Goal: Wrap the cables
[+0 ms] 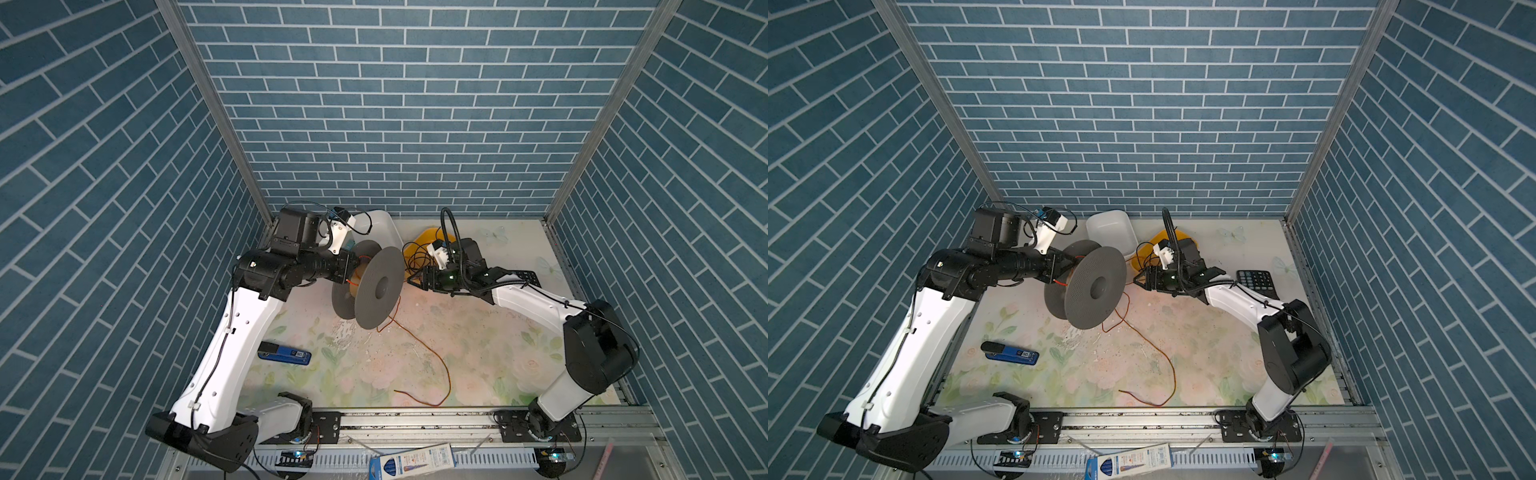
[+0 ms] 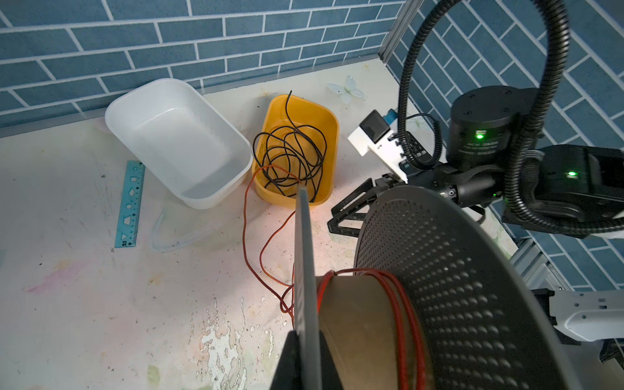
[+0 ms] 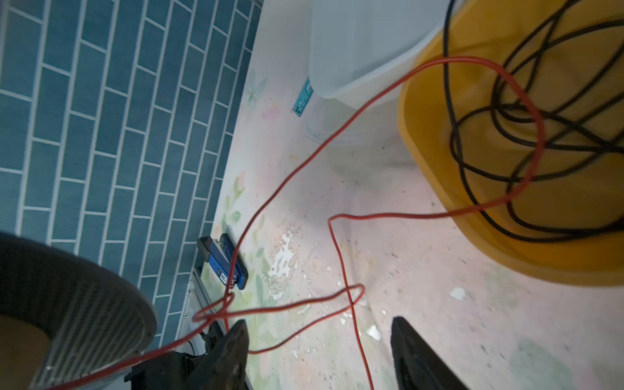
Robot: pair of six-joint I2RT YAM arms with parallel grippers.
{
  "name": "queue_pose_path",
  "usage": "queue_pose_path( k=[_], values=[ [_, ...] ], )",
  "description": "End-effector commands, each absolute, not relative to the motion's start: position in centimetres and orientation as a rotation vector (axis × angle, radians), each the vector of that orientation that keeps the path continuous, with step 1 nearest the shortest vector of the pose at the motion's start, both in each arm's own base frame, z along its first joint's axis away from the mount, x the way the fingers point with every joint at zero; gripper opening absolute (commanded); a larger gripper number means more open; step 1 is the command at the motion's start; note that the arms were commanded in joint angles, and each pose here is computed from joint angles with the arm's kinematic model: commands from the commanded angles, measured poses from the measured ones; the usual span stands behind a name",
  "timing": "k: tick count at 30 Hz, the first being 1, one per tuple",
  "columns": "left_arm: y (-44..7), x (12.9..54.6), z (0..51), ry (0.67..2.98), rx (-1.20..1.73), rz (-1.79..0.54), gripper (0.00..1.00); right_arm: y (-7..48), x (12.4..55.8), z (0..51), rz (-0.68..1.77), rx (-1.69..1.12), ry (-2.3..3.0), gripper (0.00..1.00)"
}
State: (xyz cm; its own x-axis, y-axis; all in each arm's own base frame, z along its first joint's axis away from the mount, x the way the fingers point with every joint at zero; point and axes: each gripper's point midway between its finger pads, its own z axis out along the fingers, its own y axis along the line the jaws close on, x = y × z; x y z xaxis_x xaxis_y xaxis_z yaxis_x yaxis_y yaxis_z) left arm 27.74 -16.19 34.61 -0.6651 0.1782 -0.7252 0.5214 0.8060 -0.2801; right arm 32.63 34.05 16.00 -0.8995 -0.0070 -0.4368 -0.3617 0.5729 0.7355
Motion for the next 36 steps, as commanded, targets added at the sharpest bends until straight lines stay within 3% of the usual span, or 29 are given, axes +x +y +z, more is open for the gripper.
queue_pose_path(
  k=[1,22,24,29,31,36],
  values=[
    [-16.9,27.0,36.9,2.173,0.569,-0.648,0.0,35.5,34.0,15.5,1.348,-0.275,2.389,0.66],
    [-18.8,25.8,37.5,2.139,0.681,-0.65,0.0,41.0,35.0,10.3,1.473,-0.191,2.439,0.62],
    [-18.7,25.6,37.7,2.134,0.682,-0.651,0.0,41.4,35.0,10.1,1.466,-0.196,2.438,0.56],
    [-18.2,25.2,37.3,2.159,0.68,-0.626,0.0,41.2,34.8,11.2,1.444,-0.233,2.411,0.2],
    [-17.8,24.9,37.2,2.165,0.68,-0.606,0.0,40.1,34.8,12.4,1.353,-0.278,2.417,0.1],
    [-17.9,24.0,37.7,2.156,0.698,-0.621,0.0,35.1,35.5,17.8,1.079,-0.404,2.415,0.0]
  ],
)
